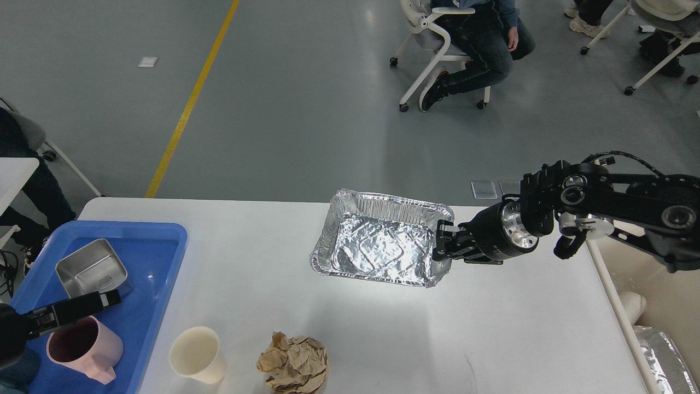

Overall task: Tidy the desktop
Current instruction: 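Reach the left gripper to the white paper cup and grasp it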

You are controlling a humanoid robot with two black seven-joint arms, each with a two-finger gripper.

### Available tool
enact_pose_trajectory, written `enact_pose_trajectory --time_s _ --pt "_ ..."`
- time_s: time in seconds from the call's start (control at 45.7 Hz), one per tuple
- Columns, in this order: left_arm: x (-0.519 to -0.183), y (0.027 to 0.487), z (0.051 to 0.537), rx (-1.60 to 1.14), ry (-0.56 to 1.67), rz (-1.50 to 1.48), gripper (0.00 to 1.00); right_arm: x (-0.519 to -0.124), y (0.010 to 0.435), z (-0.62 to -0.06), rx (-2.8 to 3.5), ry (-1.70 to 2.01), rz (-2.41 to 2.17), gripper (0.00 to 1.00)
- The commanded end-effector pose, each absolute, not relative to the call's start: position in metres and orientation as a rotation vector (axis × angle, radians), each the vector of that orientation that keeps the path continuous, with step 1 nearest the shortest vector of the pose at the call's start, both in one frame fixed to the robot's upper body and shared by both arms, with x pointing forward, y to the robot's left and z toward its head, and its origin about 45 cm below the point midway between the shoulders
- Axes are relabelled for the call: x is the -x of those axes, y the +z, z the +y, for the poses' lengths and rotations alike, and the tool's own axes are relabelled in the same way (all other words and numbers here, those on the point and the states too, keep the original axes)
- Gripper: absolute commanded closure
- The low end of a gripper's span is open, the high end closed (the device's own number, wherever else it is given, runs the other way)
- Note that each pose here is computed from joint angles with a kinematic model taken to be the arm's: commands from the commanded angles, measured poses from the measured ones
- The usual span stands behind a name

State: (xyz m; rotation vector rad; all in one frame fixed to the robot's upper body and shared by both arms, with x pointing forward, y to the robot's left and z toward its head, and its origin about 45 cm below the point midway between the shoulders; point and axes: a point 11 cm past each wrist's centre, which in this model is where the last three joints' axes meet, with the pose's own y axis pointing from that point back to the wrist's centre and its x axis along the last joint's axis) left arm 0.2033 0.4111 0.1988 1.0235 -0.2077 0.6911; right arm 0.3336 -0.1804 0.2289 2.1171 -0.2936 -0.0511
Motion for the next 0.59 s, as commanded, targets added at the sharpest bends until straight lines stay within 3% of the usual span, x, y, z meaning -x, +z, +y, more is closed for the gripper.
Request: enact_pose_trajectory --time_s 0.0,0.394,0.569 --pt "-0.203 0.189 0.406 -1.011 0.682 -0.206 0.03 -0.334 0.229 -0.179 -2.119 -0.047 -0.292 1.00" --pt "-0.205 0.132 0.365 -1.025 0.446 -0.334 0.07 -0.335 0.230 -0.181 -2.120 -0.048 -0.303 1.00" --pt "-0.210 0.119 0.346 -1.006 0.396 -0.355 0.15 -0.336 0.230 -0.181 -2.122 -0.048 -0.309 1.00"
